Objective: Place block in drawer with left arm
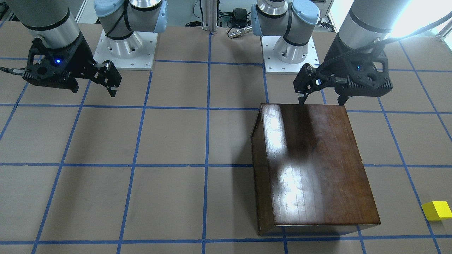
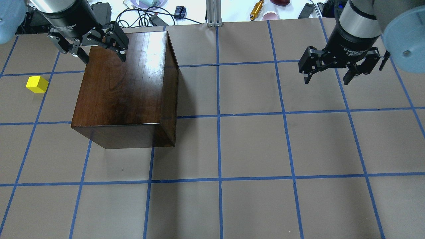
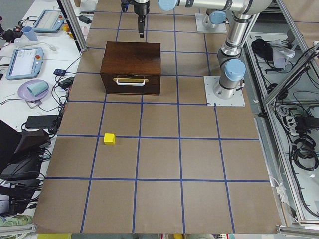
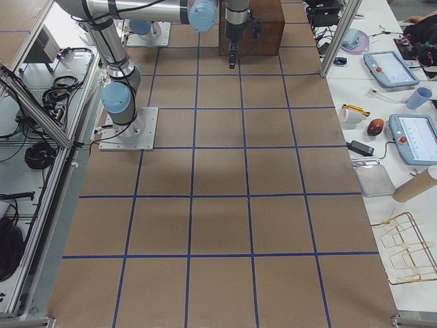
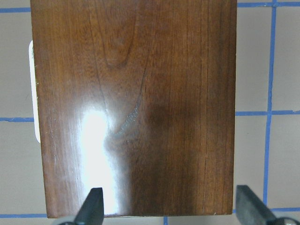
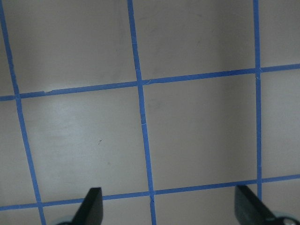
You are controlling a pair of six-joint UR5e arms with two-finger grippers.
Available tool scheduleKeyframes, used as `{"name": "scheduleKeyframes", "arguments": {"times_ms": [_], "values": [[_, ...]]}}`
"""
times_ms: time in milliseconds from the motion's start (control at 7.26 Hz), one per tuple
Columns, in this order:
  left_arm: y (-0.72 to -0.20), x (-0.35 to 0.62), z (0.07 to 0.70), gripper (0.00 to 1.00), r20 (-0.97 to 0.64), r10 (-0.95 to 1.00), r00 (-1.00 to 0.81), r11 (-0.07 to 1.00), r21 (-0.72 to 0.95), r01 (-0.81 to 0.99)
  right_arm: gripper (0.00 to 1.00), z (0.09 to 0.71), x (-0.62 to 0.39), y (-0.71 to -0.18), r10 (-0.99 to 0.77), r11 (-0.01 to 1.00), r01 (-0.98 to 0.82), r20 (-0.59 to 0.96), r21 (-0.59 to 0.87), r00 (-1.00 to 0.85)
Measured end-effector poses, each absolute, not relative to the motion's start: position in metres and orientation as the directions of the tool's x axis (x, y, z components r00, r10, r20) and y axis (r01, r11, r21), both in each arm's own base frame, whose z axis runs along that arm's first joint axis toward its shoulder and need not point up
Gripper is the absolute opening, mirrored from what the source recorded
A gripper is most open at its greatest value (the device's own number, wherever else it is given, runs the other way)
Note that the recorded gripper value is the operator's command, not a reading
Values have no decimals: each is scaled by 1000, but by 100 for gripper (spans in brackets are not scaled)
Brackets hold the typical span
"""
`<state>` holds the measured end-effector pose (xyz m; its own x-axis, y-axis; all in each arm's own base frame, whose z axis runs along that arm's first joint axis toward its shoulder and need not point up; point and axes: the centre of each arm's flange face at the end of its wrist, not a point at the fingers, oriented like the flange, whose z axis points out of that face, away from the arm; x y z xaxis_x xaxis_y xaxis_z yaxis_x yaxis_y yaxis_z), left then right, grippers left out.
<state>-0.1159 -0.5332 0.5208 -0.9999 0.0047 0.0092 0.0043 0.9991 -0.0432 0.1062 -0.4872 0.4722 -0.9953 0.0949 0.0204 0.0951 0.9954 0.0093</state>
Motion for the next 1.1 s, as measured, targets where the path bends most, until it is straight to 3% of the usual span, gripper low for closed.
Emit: {"name": "scheduleKeyframes", "arguments": {"times_ms": [1102], "values": [[-531, -114, 525, 100, 9, 1, -1000, 999, -51, 1, 100, 472, 106, -487, 95, 995, 95, 20, 9, -995]]}}
